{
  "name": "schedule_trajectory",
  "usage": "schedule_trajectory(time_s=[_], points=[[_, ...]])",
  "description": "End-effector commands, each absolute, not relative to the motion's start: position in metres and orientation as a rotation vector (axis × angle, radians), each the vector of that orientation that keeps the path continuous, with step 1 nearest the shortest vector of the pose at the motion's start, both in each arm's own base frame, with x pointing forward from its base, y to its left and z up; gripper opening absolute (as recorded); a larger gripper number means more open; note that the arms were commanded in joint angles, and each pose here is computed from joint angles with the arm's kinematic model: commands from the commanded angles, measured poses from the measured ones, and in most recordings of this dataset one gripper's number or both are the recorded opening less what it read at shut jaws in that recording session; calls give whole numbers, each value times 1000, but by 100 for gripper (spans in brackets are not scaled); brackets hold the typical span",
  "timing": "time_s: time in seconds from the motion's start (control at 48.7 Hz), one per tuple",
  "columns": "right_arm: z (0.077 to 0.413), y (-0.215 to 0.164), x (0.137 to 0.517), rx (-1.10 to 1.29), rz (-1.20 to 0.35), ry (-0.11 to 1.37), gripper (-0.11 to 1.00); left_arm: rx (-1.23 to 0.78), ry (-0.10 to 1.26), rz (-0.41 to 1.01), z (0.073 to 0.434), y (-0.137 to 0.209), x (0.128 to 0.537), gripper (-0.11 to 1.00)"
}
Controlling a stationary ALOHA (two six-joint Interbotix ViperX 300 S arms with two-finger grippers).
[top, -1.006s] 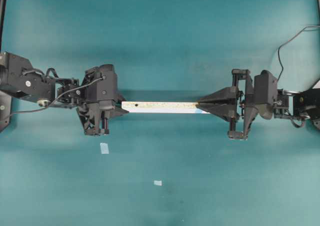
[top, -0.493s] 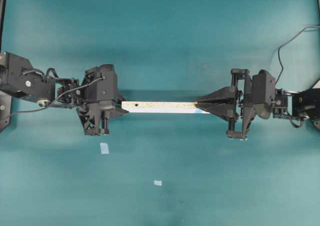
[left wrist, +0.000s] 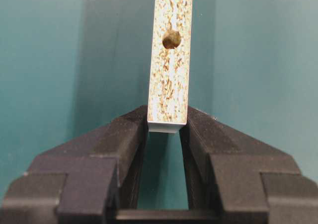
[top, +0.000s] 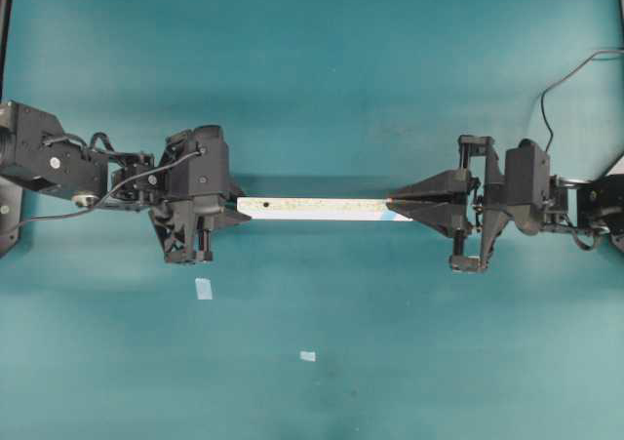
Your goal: Insert the rod into the hole on the wooden board.
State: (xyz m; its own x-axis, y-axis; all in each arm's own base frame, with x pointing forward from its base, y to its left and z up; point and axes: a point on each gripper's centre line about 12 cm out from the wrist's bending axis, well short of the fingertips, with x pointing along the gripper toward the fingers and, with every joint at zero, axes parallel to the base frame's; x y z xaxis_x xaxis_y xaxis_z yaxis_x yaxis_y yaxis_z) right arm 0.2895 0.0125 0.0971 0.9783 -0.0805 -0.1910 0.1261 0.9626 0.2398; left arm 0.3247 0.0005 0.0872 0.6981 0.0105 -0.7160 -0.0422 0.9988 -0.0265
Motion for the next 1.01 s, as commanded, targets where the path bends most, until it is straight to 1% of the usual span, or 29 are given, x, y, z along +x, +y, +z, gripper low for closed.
schedule_trajectory(time_s=[0.0, 0.431, 0.554, 0.76, 0.985], points=[[102, 15, 289, 259, -97, 165, 11, -51, 781, 35, 93, 1, 328, 31], [93, 19, 279, 275, -125, 202, 11, -52, 791, 35, 89, 1, 327, 31], [88, 22, 281, 275, -130, 216, 11, -54, 793, 34, 86, 0, 331, 31], [94, 25, 292, 276, -124, 186, 11, -49, 790, 12, 87, -8, 334, 31], [82, 27, 291, 281, -130, 297, 11, -49, 787, 12, 87, -8, 335, 31]])
